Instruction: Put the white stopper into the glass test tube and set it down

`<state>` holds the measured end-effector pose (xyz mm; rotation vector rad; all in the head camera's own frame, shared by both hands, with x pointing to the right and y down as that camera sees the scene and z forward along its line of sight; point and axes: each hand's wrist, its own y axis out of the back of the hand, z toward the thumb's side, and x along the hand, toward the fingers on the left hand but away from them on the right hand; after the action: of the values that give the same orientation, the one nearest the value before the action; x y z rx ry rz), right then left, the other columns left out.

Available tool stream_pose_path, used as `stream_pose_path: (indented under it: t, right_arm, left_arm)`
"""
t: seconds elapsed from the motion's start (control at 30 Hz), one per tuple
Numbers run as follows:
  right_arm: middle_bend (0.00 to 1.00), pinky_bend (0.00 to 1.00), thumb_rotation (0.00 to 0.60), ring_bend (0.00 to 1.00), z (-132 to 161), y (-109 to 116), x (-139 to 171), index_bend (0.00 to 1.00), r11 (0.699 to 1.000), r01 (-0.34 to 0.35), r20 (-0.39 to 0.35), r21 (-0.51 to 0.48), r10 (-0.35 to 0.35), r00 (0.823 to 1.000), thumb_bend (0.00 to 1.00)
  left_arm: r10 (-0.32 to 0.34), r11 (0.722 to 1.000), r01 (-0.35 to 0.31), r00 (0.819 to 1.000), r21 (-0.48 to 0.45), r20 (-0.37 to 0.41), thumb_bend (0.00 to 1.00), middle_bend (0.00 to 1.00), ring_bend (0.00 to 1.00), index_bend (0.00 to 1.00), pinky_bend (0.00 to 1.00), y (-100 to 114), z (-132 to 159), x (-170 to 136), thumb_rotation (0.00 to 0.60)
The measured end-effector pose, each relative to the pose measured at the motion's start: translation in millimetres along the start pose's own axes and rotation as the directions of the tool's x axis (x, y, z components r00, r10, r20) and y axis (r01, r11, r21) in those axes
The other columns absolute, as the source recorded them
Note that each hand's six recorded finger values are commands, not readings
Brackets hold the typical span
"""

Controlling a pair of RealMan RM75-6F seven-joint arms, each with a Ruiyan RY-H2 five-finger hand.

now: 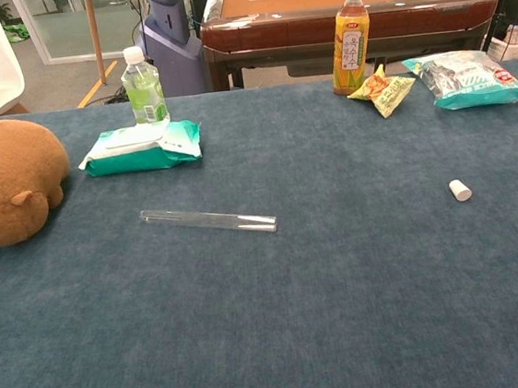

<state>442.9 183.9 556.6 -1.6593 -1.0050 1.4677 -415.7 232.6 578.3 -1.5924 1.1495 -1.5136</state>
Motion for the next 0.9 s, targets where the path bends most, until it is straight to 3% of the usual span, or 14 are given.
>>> stream_pose_path:
  t: [0.2,0.43,0.7,0.9]
  right_arm:
    - [0.42,0.56,0.6,0.4,1.5,1.8,-0.4,0.2,1.0,0.011,-0.006,-0.007,-0.011,1.0,0.43]
    - [0.42,0.56,0.6,0.4,4.8,16.0,-1.6,0.2,0.998,0.063,-0.015,-0.009,-0.063,0.998,0.43]
    - [0.42,0.56,0.6,0.4,11.9,30.3,-4.9,0.2,0.991,0.135,0.005,0.017,-0.135,0.991,0.43]
    - [0.42,0.56,0.6,0.41,19.4,32.4,-10.6,0.2,0.991,0.136,0.014,0.014,-0.137,0.991,0.43]
  left_arm:
    - [0.004,1.0,-0.004,1.0,-0.008,0.003,0.29,0.39,0.43,0.27,0.55,1.1,0.3,0.3,0.6]
    - [0.016,0.999,-0.014,0.998,-0.035,0.057,0.29,0.41,0.46,0.27,0.57,9.1,11.4,9.7,0.6]
    - [-0.008,0.998,0.02,0.984,-0.063,0.18,0.29,0.7,0.76,0.31,0.89,16.0,44.3,37.8,0.6]
    - [-0.06,0.995,0.081,0.952,-0.06,0.3,0.29,0.91,0.93,0.33,1.0,9.7,85.6,66.0,0.6]
